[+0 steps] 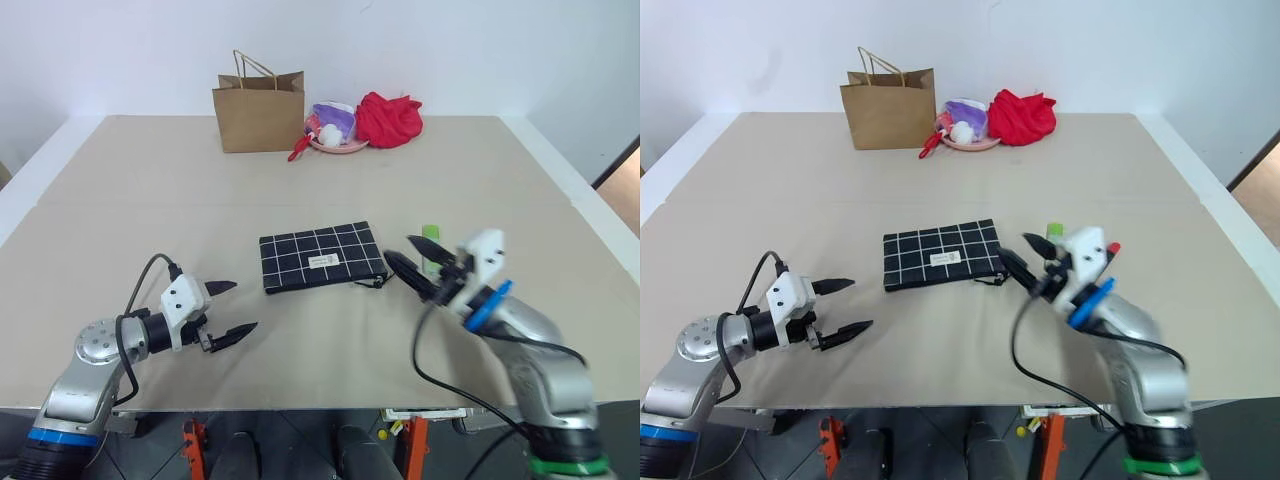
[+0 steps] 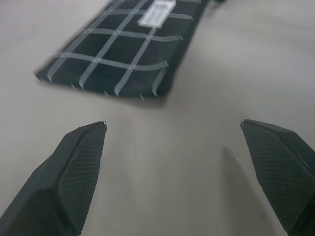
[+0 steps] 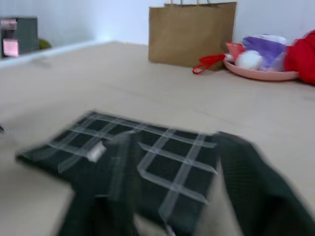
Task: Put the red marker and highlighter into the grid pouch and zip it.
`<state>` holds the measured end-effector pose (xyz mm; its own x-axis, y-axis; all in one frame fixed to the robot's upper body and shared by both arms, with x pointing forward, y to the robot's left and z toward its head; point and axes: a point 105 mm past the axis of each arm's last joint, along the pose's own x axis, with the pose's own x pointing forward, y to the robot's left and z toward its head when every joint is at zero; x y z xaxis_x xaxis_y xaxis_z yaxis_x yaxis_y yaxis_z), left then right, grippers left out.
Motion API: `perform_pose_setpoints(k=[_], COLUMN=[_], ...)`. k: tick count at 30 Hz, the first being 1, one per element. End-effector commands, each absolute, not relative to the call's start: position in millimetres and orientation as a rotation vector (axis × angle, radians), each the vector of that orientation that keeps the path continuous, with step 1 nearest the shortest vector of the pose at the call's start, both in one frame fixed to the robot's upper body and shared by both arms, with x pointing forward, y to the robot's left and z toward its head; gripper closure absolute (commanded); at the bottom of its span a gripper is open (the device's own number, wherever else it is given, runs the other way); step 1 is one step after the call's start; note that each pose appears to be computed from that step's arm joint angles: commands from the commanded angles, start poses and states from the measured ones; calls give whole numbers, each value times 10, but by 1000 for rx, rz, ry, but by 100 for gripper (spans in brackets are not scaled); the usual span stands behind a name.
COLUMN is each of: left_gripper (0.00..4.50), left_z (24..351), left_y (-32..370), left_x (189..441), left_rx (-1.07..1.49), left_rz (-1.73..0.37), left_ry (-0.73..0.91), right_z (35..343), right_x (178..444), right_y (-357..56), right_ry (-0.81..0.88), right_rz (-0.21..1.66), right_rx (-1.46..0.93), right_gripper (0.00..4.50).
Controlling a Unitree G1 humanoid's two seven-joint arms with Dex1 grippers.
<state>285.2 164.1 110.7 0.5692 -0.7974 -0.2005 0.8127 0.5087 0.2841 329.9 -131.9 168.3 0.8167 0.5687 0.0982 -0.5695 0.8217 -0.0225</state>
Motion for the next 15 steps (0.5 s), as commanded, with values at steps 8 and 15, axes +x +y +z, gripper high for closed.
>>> perform_pose_setpoints(k=[8, 15], left_gripper=[0, 0], left_z=[1182, 1214], left_y=[1548, 1576], left_x=[2885, 2899], left_rx=[404, 482], left_rz=[-1005, -999], left_ry=[2, -25], right_z=[1175, 932], right_x=[3584, 3566], right_y=[-1062, -1173], right_ry=[74, 139], right_rz=[535, 470], right_rx=[-53, -36], right_gripper=[442, 442])
